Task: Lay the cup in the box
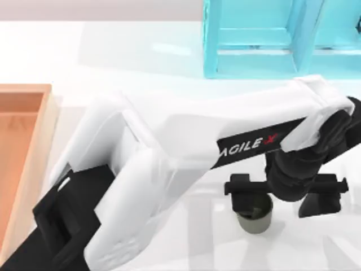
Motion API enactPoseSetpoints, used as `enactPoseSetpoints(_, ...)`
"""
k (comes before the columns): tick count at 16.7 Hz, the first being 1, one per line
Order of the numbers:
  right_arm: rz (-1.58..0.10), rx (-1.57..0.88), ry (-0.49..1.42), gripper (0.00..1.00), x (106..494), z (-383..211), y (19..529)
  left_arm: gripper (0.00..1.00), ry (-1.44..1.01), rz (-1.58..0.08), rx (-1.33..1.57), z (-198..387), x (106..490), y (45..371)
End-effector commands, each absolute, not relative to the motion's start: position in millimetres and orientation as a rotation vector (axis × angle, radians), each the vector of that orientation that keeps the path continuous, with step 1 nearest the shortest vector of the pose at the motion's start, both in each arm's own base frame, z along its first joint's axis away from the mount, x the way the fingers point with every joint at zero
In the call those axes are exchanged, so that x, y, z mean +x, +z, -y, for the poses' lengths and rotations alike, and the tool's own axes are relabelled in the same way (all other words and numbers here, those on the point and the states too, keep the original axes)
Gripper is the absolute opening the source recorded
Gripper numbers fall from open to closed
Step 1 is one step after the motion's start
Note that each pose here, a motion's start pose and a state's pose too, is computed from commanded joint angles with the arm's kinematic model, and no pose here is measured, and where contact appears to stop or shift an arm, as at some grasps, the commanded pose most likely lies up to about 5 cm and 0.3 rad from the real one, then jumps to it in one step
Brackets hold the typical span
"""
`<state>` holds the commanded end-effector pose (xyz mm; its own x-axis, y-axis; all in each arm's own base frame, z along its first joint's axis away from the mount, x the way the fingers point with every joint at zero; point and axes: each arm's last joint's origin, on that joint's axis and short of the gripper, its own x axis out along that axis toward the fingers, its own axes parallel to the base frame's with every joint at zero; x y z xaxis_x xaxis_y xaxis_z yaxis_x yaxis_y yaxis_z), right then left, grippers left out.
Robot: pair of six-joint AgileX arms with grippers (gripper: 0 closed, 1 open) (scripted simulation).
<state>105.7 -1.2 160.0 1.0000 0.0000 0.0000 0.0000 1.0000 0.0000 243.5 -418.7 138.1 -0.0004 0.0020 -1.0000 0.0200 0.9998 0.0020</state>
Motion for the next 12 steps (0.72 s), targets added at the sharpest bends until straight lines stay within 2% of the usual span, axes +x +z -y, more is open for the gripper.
enactPoseSetpoints(9,0.0,0.0,0.0,1.0,105.7,1.2,160.0,0.02,-0.014,-1.571,0.017,418.7,243.5,138.1)
enactPoseSetpoints(12,0.0,0.0,0.0,1.0,105.7,1.2,160.0,0.0,-0.014,-1.571,0.017,418.7,243.5,138.1)
